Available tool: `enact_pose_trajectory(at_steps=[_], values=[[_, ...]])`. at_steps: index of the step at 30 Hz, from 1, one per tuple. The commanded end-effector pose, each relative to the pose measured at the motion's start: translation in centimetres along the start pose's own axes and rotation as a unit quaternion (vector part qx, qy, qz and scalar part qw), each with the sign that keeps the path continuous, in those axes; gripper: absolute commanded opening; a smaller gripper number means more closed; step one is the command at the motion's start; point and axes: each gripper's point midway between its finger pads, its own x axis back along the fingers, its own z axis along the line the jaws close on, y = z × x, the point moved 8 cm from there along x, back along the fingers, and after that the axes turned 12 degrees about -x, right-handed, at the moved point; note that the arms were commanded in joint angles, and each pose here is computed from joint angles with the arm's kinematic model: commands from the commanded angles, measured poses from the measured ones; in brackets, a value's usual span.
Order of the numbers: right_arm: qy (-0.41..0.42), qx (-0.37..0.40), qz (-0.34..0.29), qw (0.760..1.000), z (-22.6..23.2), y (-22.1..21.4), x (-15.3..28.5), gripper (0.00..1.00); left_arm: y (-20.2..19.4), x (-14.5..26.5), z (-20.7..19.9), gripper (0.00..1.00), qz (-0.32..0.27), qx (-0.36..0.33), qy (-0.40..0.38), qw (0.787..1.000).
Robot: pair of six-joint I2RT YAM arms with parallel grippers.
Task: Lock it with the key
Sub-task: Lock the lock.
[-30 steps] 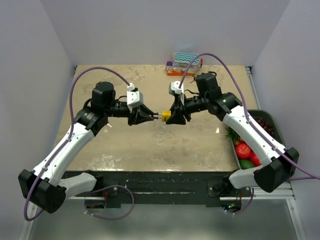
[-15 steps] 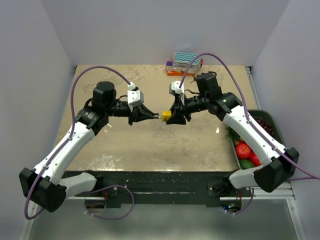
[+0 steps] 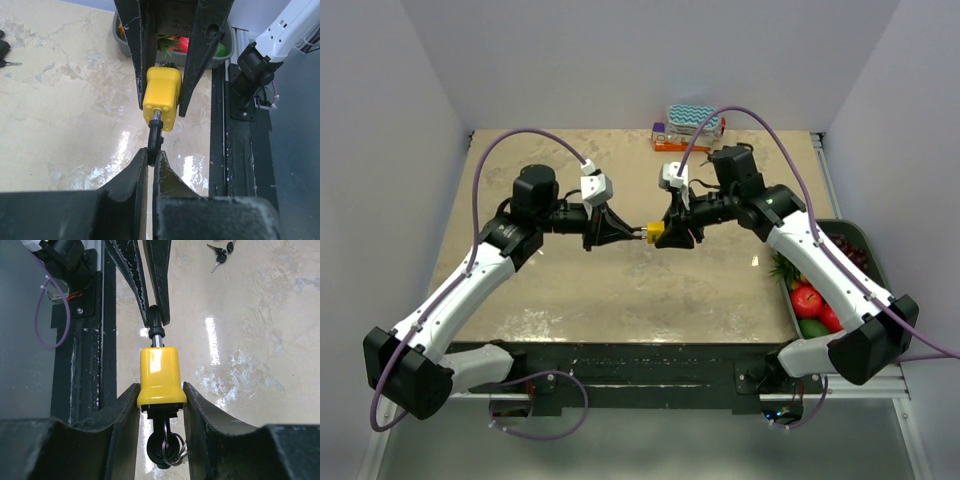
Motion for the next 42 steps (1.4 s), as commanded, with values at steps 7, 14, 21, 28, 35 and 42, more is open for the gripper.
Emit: enact_pose_trajectory(at_steps=[7, 14, 21, 28, 35, 42], values=[[0.012, 0.099, -0.061, 0.993, 0.9, 3.2, -0.5, 0.00, 1.5, -1.6, -1.8, 0.00, -0.036, -0.002, -0.068, 0.997], [0.054, 0.082, -0.078, 0.992, 2.1, 3.6, -1.9, 0.00, 2.2, -3.1, -2.1, 0.00, -0.074, -0.001, -0.074, 0.994], [0.094, 0.081, -0.097, 0.988, 3.7, 4.9, -3.3, 0.00, 2.4, -4.3, -2.8, 0.00, -0.091, -0.004, -0.104, 0.990], [0.103, 0.081, -0.094, 0.987, 3.9, 4.9, -4.1, 0.00, 2.0, -4.4, -3.4, 0.00, -0.080, -0.005, -0.113, 0.990], [0.079, 0.069, -0.064, 0.992, 3.5, 3.2, -4.0, 0.00, 1.7, 0.0, 1.9, 0.00, -0.045, -0.021, 0.002, 0.999], [0.033, 0.066, -0.080, 0.994, 2.5, 4.1, -4.2, 0.00, 3.4, 0.3, 3.5, 0.20, -0.060, 0.013, 0.054, 0.997]])
